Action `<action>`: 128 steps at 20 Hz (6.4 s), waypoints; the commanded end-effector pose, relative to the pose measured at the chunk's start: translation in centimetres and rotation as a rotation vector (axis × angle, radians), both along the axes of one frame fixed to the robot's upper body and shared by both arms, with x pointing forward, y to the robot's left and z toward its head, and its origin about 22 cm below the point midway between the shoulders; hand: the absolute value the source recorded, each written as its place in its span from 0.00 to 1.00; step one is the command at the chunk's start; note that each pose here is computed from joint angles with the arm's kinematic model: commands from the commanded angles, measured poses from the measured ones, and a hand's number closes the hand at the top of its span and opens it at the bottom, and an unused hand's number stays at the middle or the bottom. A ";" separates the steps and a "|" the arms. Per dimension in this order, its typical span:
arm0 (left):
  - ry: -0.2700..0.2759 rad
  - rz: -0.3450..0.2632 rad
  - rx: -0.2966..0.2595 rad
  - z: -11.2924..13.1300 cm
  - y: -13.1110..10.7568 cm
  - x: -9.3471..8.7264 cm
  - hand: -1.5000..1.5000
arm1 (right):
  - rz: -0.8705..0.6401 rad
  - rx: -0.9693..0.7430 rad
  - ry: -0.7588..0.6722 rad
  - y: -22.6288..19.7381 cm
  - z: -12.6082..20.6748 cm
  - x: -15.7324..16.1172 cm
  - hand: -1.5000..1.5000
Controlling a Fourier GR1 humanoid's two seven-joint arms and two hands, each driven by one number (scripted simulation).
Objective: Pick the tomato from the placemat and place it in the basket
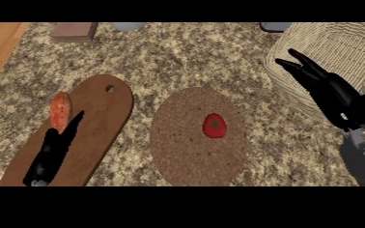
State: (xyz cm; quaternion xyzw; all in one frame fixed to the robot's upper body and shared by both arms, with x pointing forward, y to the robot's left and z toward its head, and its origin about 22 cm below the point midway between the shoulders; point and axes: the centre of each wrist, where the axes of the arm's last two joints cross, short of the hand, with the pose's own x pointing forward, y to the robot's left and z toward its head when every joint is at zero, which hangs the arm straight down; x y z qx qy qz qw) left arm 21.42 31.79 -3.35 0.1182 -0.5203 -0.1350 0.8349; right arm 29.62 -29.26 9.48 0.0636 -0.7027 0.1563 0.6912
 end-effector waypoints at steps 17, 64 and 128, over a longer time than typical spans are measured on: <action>-0.525 -0.260 -0.144 9.4 -5.9 7.3 0.50 | -0.264 -0.301 -0.397 20.9 -7.0 -3.9 0.00; -0.553 -0.262 -0.145 8.8 -5.5 7.4 0.50 | -0.244 -0.963 0.045 17.4 0.4 -7.5 0.00; -0.539 -0.279 -0.178 9.7 -6.6 4.0 0.50 | -0.050 -1.129 0.173 18.9 -11.7 -2.5 1.00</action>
